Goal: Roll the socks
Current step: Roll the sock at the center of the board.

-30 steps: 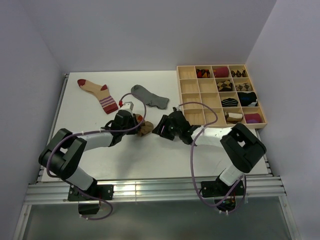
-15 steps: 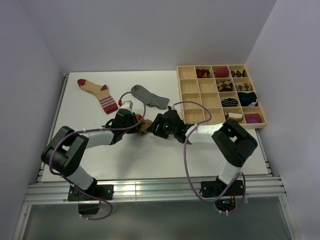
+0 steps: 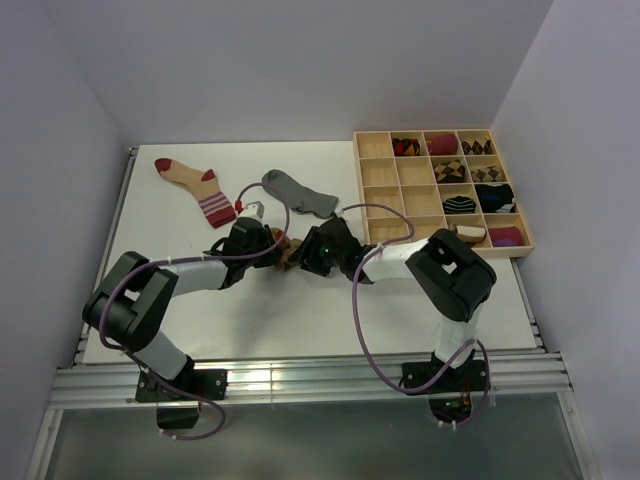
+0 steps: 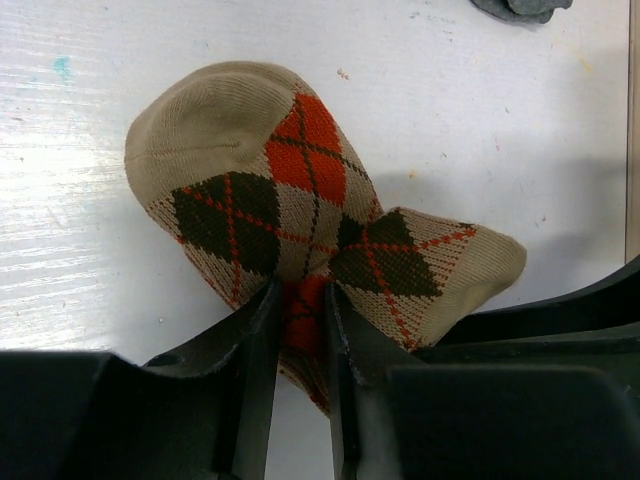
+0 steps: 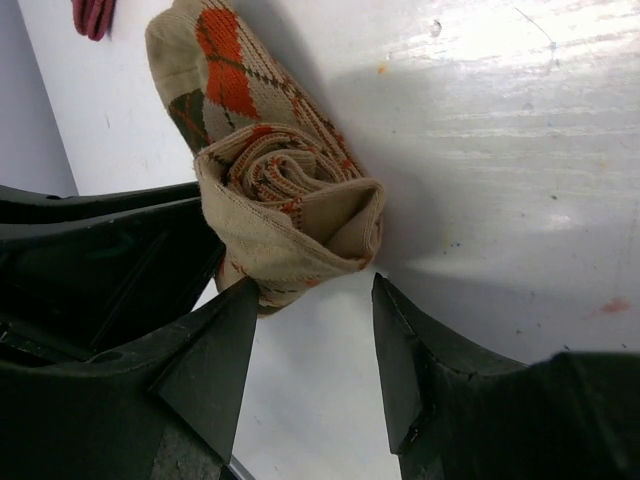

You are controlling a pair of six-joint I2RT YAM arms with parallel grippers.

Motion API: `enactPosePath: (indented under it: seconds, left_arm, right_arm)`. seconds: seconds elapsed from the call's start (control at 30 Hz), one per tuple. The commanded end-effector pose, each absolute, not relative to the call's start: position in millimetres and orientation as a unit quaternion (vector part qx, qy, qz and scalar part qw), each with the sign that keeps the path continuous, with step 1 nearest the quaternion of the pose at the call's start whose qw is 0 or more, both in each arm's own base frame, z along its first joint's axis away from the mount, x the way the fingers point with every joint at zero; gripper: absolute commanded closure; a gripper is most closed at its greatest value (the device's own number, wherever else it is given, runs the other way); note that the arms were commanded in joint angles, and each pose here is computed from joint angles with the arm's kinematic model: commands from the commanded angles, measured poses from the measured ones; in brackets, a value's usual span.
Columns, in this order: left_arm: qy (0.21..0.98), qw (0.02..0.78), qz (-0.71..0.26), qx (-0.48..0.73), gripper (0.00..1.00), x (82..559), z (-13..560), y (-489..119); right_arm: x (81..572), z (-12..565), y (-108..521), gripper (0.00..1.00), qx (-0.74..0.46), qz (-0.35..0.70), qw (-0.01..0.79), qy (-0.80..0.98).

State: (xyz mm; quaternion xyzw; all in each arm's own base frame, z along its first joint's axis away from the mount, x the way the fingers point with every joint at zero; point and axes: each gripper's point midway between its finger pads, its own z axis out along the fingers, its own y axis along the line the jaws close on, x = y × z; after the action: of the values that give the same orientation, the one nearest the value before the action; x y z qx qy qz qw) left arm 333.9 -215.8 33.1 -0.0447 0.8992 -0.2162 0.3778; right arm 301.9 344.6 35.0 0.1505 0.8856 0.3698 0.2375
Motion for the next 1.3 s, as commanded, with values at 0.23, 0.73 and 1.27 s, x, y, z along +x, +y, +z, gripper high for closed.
enactPosePath:
  seconds: [0.23, 0.73, 1.27]
  left_arm:
    - [0.930, 0.306, -0.200, -0.024, 0.71, 299.7, -6.8, -208.7]
    - [0.933, 0.288, -0.214, -0.005, 0.71, 294.0, -10.2, -215.4]
    - [0.921, 0.313, -0.230, 0.018, 0.66, 291.3, 7.4, -224.9]
  right_arm:
    - [326.3, 56.6, 367.5, 0.45, 0.158, 0.410, 0.261, 0.859]
    - [343.0, 69.3, 352.9, 0.45, 0.178, 0.427, 0.284, 0.840]
    - [337.2, 62.4, 339.5, 1.00, 0.144, 0.363, 0.277, 0.878]
